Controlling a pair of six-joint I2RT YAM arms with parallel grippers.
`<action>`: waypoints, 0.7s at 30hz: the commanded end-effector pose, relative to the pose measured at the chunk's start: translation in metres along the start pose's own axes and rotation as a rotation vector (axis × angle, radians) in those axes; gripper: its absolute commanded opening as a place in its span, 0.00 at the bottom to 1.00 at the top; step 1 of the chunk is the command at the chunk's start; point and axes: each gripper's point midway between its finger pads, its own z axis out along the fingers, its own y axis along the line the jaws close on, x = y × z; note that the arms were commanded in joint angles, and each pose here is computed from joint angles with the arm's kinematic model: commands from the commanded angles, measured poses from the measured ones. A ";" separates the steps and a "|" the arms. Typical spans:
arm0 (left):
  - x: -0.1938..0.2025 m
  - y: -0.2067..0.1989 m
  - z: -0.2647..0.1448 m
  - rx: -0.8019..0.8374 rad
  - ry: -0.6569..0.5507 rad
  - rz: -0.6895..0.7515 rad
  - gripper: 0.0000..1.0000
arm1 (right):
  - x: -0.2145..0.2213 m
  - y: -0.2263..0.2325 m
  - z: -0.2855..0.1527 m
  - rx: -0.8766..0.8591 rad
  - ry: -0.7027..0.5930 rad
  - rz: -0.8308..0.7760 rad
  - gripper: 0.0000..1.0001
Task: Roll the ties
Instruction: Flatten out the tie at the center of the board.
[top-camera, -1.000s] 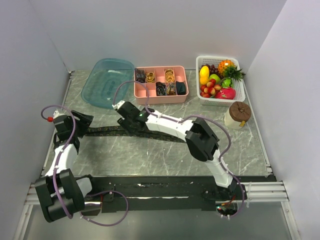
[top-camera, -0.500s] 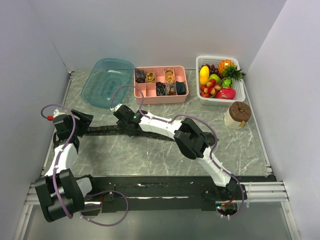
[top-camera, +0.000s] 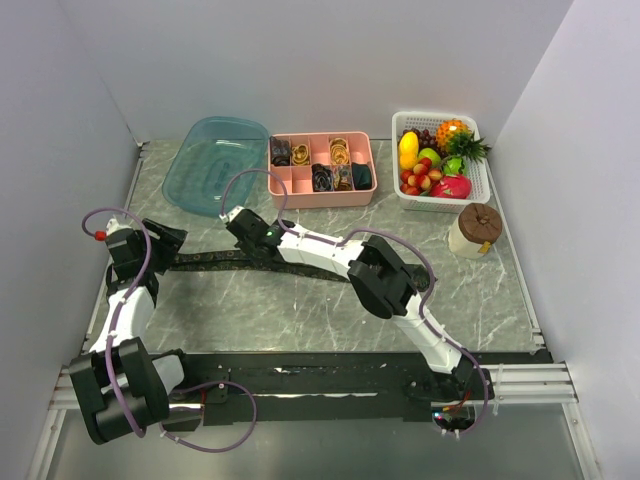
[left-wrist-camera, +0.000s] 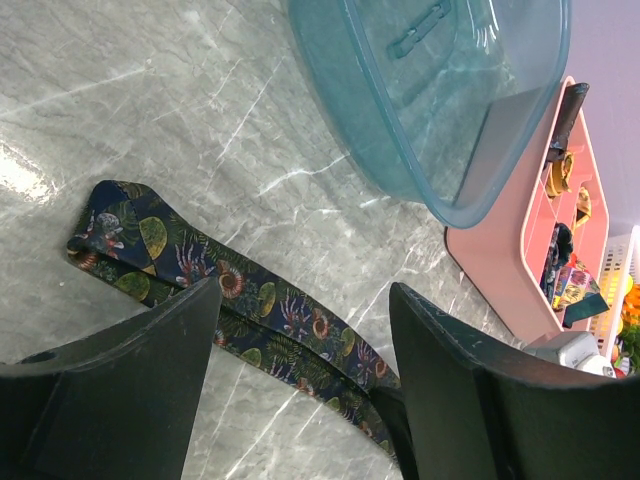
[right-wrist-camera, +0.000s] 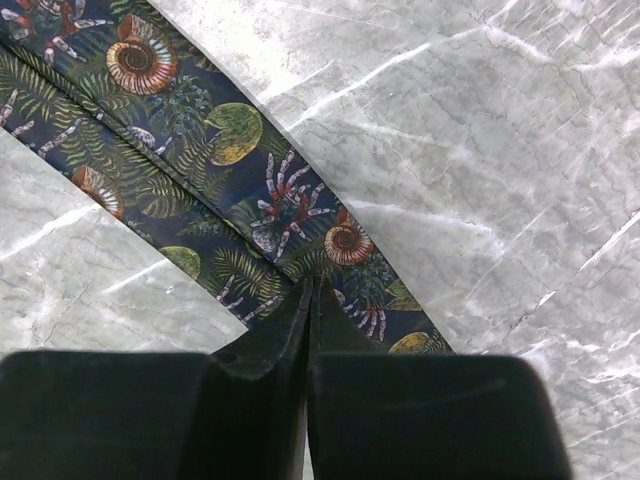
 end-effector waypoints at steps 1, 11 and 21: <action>-0.011 -0.014 0.000 0.035 -0.017 0.026 0.74 | -0.011 -0.007 0.002 0.021 -0.045 0.012 0.00; -0.008 -0.011 0.001 0.033 -0.012 0.028 0.74 | -0.018 -0.013 -0.027 0.019 -0.101 0.026 0.00; -0.005 -0.008 0.002 0.029 -0.006 0.028 0.75 | -0.020 -0.018 -0.050 0.026 -0.142 0.046 0.00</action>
